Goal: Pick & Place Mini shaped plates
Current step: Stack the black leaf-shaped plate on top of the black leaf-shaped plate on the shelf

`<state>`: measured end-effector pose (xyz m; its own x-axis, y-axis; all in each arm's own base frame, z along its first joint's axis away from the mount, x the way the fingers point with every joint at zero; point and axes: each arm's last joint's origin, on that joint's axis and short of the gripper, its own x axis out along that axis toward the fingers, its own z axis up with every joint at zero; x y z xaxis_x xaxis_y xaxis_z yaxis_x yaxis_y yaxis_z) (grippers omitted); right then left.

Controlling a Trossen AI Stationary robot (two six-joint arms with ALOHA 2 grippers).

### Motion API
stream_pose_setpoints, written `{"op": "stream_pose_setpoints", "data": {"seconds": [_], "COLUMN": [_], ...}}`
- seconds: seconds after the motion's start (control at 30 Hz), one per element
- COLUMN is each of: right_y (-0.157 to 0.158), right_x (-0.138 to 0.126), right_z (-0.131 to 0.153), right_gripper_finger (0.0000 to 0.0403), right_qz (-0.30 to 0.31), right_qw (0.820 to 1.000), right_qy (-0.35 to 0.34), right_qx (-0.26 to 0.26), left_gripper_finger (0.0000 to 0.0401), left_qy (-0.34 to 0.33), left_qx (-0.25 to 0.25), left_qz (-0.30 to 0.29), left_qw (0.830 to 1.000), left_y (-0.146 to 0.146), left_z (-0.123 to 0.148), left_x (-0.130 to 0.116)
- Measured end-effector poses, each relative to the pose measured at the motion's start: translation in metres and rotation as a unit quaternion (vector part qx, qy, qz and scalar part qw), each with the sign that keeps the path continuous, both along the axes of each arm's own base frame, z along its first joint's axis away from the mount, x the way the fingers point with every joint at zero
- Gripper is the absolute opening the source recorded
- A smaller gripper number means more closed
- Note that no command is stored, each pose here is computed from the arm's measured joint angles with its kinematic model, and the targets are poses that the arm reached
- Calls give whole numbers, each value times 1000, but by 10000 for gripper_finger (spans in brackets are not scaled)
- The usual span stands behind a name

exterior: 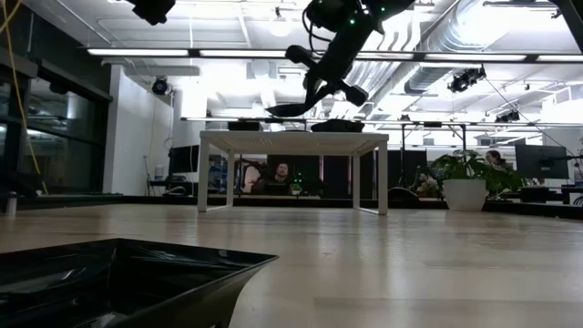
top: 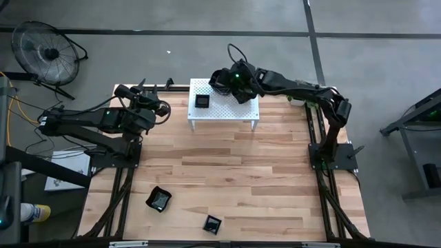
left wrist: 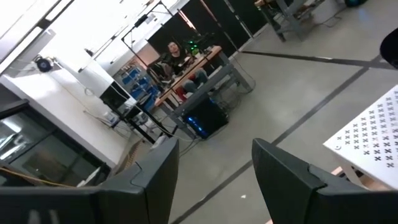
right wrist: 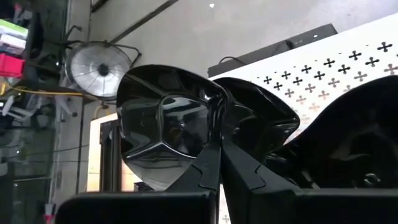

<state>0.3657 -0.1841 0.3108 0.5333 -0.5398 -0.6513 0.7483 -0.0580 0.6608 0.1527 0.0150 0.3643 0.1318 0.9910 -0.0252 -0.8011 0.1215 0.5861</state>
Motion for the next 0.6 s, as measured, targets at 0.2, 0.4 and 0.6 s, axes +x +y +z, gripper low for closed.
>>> {"op": "stream_pose_setpoints", "data": {"seconds": [0.2, 0.4, 0.6], "right_y": [2, -1, -6], "right_x": [0, -4, -6], "right_z": [-1, -7, -6], "right_gripper_finger": [0, 1, 1], "right_qz": [-7, -24, -26], "right_qw": [1000, 999, 999], "right_qy": [2, 24, 24], "right_qx": [2, 16, 9], "left_gripper_finger": [198, 198, 198], "left_qy": [1, -2, -1], "left_qx": [-4, -5, -4], "left_qz": [-7, -7, -7], "left_qw": [1000, 1000, 1000], "left_y": [0, 0, 0], "left_z": [0, 0, 0], "left_x": [0, -1, -1]}}
